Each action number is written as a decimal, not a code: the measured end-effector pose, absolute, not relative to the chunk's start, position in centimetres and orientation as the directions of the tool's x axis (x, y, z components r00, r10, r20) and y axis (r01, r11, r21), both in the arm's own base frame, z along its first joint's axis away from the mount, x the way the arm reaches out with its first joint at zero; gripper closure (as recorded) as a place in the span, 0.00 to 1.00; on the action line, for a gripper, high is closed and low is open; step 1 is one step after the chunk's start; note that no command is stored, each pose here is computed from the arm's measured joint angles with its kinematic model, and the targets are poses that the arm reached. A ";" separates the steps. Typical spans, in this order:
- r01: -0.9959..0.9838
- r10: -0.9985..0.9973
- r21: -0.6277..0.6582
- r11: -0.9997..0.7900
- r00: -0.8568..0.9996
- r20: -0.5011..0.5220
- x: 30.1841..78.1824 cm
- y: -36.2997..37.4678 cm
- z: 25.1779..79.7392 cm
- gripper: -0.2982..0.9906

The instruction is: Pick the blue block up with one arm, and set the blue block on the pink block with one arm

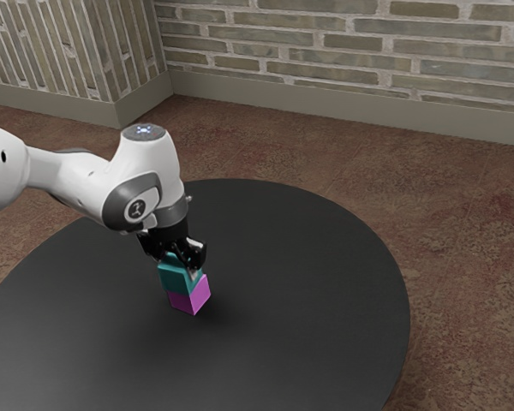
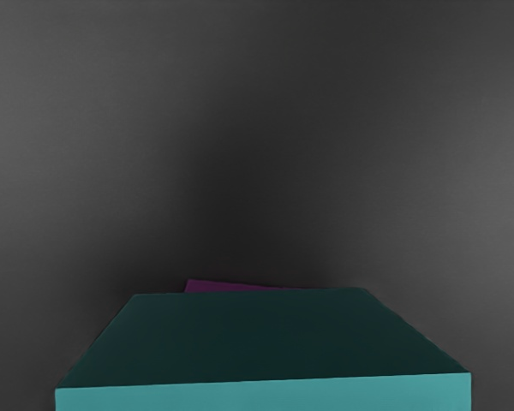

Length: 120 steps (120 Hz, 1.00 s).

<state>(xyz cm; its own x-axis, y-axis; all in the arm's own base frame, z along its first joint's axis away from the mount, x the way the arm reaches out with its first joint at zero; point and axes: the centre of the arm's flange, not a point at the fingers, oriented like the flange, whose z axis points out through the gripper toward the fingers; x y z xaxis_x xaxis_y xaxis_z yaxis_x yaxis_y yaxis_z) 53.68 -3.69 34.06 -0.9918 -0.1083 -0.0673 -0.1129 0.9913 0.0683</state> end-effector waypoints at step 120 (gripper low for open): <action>-0.111 -0.106 0.077 0.991 -0.992 -0.070 53.8 -3.4 33.8 0.33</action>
